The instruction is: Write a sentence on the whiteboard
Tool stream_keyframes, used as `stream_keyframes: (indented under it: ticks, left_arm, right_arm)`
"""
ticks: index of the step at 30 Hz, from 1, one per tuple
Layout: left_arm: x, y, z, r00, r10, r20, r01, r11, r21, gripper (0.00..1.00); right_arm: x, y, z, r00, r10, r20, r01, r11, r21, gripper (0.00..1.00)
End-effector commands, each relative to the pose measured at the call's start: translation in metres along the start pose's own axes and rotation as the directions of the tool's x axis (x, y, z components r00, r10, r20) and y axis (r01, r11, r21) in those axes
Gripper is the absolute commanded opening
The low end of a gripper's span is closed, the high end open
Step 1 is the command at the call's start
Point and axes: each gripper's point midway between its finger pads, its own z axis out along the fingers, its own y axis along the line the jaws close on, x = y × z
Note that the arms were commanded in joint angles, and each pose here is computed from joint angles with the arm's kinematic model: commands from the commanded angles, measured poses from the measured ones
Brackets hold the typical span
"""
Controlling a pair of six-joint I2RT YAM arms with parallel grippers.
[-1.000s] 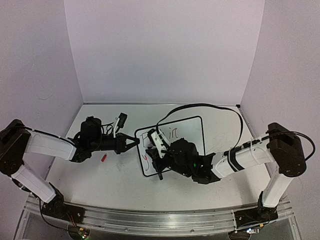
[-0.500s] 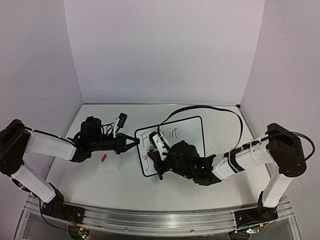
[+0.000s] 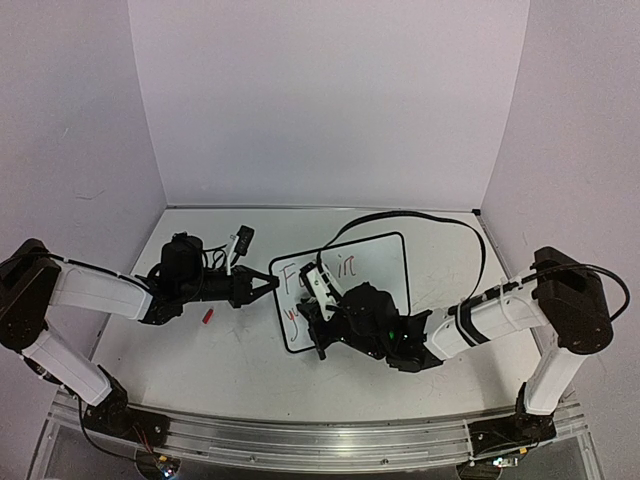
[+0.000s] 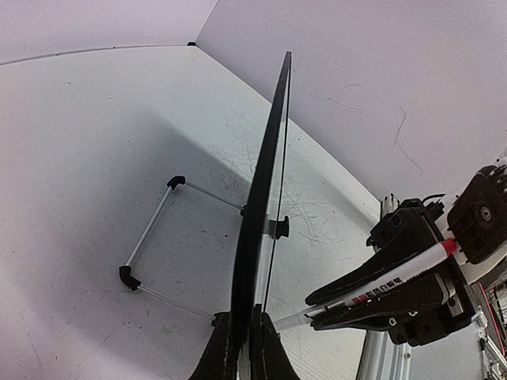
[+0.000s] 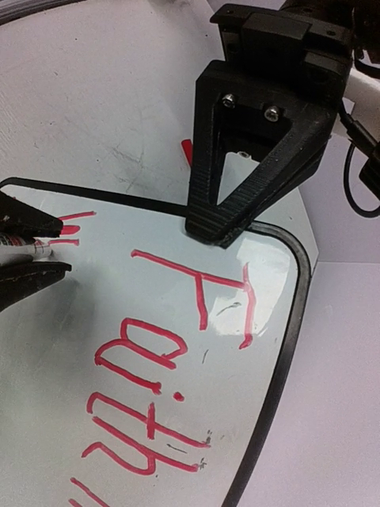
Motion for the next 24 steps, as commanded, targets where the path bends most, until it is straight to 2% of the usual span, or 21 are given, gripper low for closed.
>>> stream_keyframes:
  ticks: [1, 24]
  left_arm:
    - [-0.014, -0.006, -0.004, 0.998, 0.051, 0.037, -0.051, 0.999, -0.001, 0.00]
    - [-0.014, -0.006, -0.005, 0.998, 0.054, 0.038, -0.054, 0.999, -0.005, 0.00]
  right_arm:
    - [-0.030, -0.018, -0.002, 0.996, 0.025, 0.083, -0.031, 0.996, 0.080, 0.00]
    - [-0.044, -0.010, 0.003, 0.993, 0.024, 0.118, -0.029, 0.999, 0.046, 0.00]
